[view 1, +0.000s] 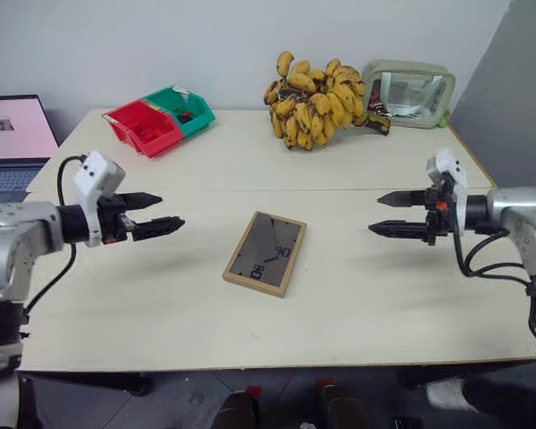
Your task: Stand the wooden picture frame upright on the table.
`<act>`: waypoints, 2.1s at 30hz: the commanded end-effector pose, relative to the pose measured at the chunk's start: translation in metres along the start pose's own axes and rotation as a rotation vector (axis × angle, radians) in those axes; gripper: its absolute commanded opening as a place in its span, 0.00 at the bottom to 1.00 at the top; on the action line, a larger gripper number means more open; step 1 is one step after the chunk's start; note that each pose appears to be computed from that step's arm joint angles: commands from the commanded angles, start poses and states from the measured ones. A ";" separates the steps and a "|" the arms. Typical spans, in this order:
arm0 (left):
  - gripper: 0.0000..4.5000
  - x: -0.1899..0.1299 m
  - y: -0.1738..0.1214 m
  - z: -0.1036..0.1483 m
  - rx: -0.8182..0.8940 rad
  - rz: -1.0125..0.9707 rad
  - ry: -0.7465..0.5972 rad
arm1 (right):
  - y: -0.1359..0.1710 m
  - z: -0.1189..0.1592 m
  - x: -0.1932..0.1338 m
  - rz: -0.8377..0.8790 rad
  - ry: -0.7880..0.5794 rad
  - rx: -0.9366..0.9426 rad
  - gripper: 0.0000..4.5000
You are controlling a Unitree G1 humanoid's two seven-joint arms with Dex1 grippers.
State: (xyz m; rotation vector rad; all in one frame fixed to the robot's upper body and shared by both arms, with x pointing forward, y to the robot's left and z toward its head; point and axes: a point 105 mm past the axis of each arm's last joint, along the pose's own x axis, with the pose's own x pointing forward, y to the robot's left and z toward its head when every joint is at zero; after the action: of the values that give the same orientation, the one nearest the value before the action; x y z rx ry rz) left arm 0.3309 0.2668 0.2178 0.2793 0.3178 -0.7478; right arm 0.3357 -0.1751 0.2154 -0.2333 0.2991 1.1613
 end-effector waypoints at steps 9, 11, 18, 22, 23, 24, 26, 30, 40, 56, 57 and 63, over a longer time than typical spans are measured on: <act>1.00 0.001 0.007 0.003 0.078 0.006 0.032 | -0.003 -0.001 0.000 -0.021 0.011 -0.037 0.99; 1.00 0.001 0.006 0.001 0.058 -0.008 0.039 | -0.002 -0.002 0.000 -0.022 0.018 -0.037 0.99; 1.00 0.000 0.001 -0.001 0.044 -0.043 0.043 | -0.004 -0.004 -0.002 -0.034 0.031 -0.038 0.99; 1.00 -0.001 0.002 -0.001 0.044 -0.037 0.037 | -0.003 -0.007 0.000 -0.029 0.040 -0.040 0.99; 1.00 -0.001 0.002 -0.001 0.043 -0.037 0.037 | -0.003 -0.008 0.001 -0.029 0.041 -0.040 0.99; 1.00 -0.001 0.001 -0.002 0.042 -0.040 0.035 | -0.003 -0.008 0.001 -0.034 0.039 -0.035 0.99; 1.00 0.000 0.003 -0.004 0.021 -0.029 0.019 | -0.005 -0.011 0.001 -0.049 0.035 -0.015 0.99; 0.84 0.008 0.003 -0.013 -0.022 -0.019 -0.018 | -0.003 -0.022 0.005 -0.067 0.045 0.010 0.82; 0.38 0.059 -0.007 -0.052 0.011 0.085 0.063 | 0.002 -0.043 0.052 -0.171 0.081 -0.011 0.26; 0.00 0.100 -0.078 -0.070 -0.099 -0.043 0.049 | 0.010 -0.049 0.134 -0.196 0.048 -0.016 0.00; 0.00 0.102 -0.081 -0.069 -0.096 -0.042 0.040 | 0.010 -0.047 0.139 -0.191 0.041 -0.019 0.00; 0.00 0.108 -0.104 -0.067 -0.098 -0.116 0.030 | 0.004 -0.042 0.156 -0.176 0.042 -0.051 0.00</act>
State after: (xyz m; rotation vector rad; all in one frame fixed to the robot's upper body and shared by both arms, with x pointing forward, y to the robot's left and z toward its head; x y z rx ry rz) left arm 0.3273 0.1693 0.0912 0.1798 0.4459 -0.7661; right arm 0.3804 -0.0615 0.1102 -0.3011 0.3360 0.9705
